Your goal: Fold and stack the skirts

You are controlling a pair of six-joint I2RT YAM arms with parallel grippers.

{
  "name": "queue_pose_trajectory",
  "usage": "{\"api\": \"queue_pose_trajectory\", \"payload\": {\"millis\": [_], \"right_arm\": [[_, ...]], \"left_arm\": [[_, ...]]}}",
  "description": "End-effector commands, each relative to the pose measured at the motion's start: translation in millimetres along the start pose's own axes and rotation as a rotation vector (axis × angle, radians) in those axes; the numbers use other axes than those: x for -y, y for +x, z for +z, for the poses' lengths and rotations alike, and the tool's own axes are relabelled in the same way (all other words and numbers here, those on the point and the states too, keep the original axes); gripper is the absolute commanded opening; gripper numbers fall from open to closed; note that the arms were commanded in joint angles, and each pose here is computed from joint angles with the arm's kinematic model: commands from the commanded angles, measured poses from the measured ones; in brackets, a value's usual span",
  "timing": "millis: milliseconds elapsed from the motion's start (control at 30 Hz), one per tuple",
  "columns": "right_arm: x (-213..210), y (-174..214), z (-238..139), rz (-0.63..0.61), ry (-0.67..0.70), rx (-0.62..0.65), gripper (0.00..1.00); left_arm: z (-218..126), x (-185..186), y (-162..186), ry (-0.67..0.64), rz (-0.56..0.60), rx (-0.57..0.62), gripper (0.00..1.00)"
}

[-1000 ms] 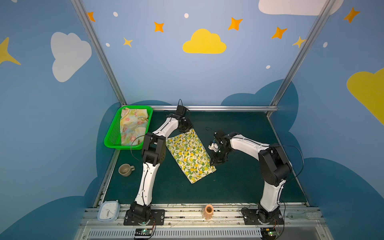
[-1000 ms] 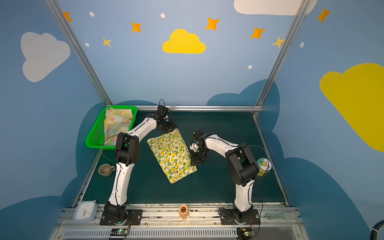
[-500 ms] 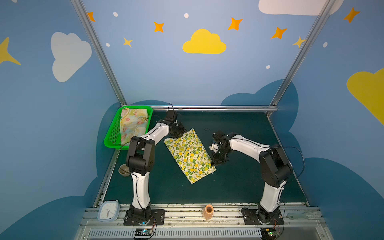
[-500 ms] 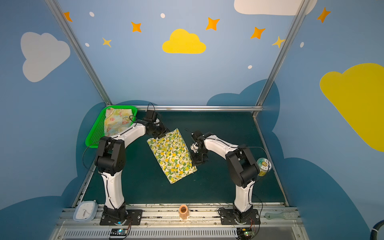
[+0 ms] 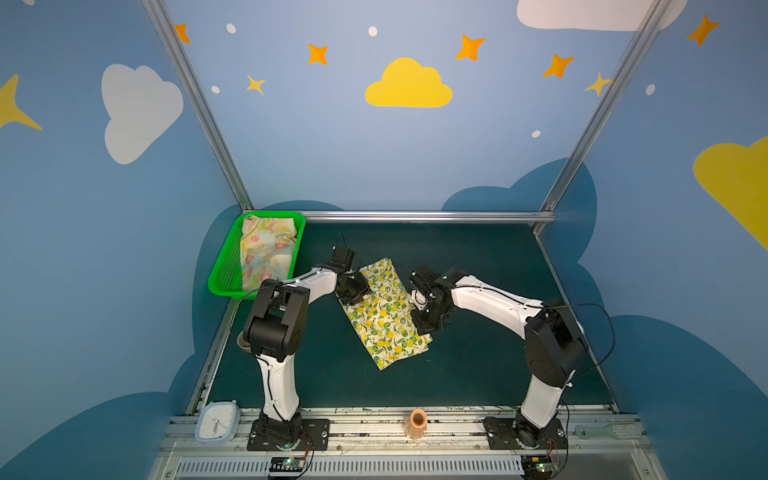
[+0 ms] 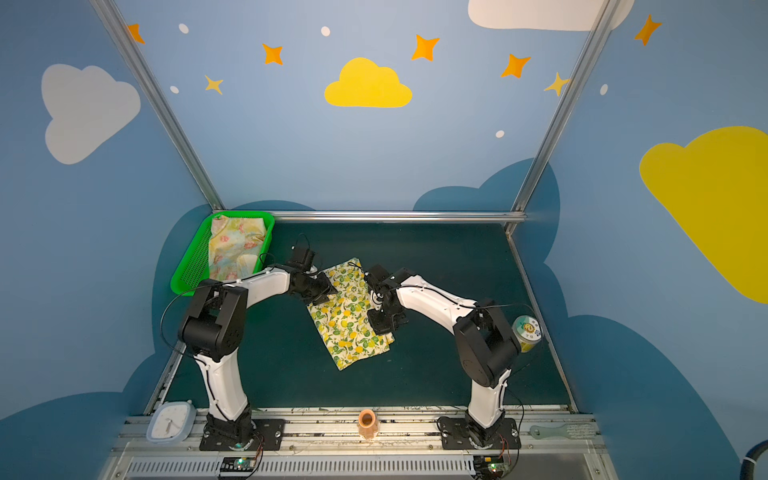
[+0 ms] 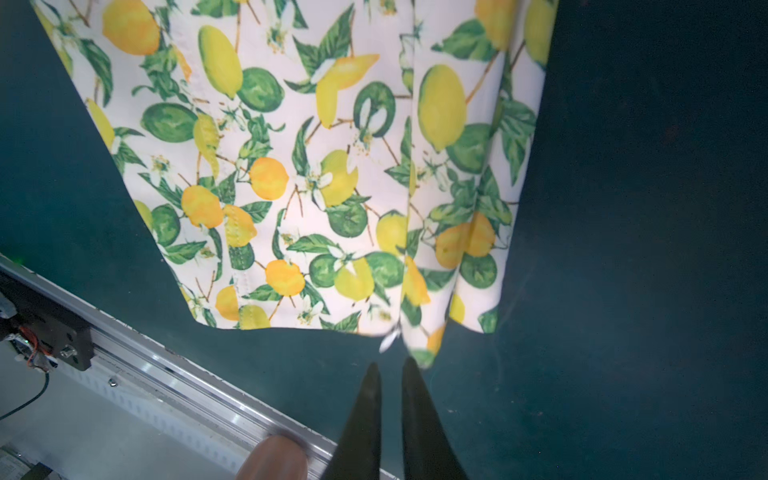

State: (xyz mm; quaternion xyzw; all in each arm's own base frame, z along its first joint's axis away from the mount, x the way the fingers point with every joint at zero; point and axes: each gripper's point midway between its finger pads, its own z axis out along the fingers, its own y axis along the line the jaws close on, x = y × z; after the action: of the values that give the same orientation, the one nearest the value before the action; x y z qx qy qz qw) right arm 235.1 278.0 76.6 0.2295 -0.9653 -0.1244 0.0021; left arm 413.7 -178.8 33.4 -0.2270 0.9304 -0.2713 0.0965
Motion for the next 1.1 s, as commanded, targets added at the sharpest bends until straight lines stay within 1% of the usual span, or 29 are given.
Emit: {"api": "queue_pose_trajectory", "payload": {"millis": [0,133,300,600,700,833,867,1000,1067], "right_arm": [[3,-3,0,0.01,0.008,-0.008,0.17],[6,-7,2,0.023,0.0,-0.007,0.22],[7,-2,19,0.048,-0.036,-0.058,0.23],[22,-4,44,0.079,-0.015,-0.097,0.22],[26,-5,48,0.082,-0.009,-0.103,0.19],[27,-9,46,0.069,-0.002,-0.096,0.07],[28,-9,44,0.067,0.004,-0.093,0.08],[36,-10,41,0.063,0.044,-0.09,0.21],[38,-9,41,0.069,0.043,-0.095,0.25]], "left_arm": [[-8,7,0,0.03,0.016,0.02,0.42],[-12,8,0,0.032,0.028,0.031,0.42],[-13,14,-2,0.056,0.031,0.042,0.42],[-15,22,-7,0.078,0.036,0.049,0.42],[-16,23,-8,0.072,0.04,0.05,0.42],[-17,22,-9,0.069,0.038,0.054,0.42],[-17,21,-9,0.066,0.035,0.054,0.42],[-15,21,-10,0.068,0.032,0.053,0.42],[-15,22,-10,0.067,0.03,0.051,0.42]]}}
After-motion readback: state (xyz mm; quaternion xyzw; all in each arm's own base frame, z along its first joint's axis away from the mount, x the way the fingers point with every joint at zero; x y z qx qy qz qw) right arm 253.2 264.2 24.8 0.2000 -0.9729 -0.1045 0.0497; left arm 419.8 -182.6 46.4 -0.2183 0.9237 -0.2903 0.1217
